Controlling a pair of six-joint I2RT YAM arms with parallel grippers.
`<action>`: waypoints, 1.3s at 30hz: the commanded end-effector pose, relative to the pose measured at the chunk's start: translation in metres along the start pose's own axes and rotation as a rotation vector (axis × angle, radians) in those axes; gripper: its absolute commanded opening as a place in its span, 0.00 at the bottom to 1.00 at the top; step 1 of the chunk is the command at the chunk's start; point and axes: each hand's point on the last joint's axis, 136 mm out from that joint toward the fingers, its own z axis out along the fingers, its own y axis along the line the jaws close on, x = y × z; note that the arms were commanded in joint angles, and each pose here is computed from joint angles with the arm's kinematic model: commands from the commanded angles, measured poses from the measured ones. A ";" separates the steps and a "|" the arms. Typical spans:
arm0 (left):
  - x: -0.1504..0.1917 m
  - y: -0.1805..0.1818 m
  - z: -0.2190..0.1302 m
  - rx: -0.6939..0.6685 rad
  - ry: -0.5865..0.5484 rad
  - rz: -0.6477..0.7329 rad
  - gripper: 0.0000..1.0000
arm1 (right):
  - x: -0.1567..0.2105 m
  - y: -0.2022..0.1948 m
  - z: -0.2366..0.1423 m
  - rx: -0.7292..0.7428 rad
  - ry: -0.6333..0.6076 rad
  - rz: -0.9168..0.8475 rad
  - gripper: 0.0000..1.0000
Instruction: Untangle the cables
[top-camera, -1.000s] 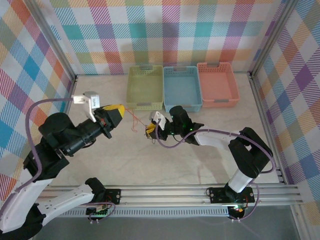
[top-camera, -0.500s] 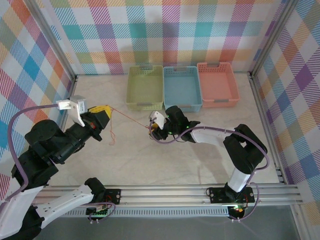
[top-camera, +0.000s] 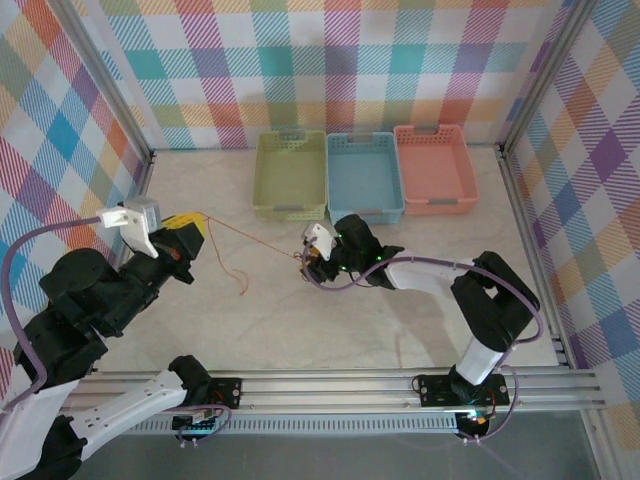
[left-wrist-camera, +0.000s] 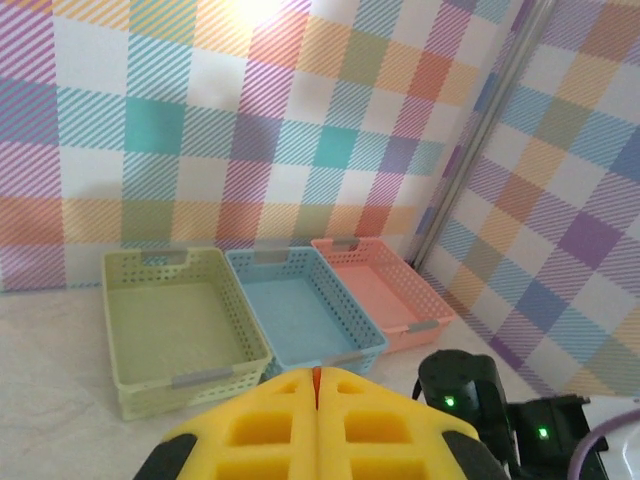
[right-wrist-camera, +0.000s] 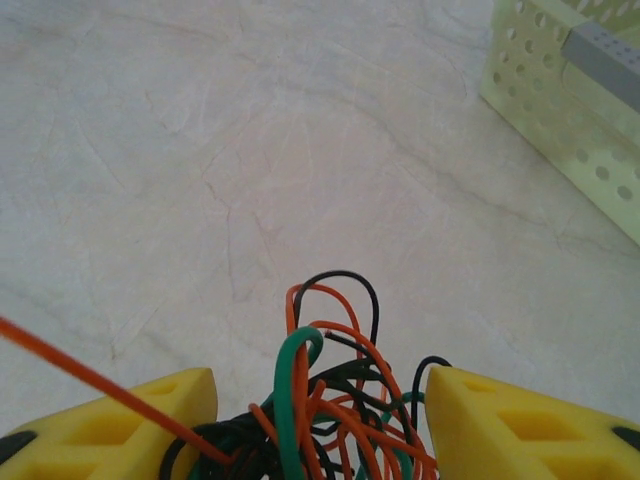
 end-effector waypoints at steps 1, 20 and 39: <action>0.010 -0.003 0.011 0.020 -0.026 -0.085 0.00 | 0.003 -0.003 -0.011 0.028 -0.040 -0.003 0.59; 0.180 0.079 0.045 -0.353 0.281 -0.079 0.00 | 0.005 0.020 -0.013 -0.109 -0.016 -0.011 0.51; 0.232 0.111 0.050 -0.484 0.430 -0.155 0.82 | 0.040 0.039 0.022 -0.328 0.247 0.108 0.51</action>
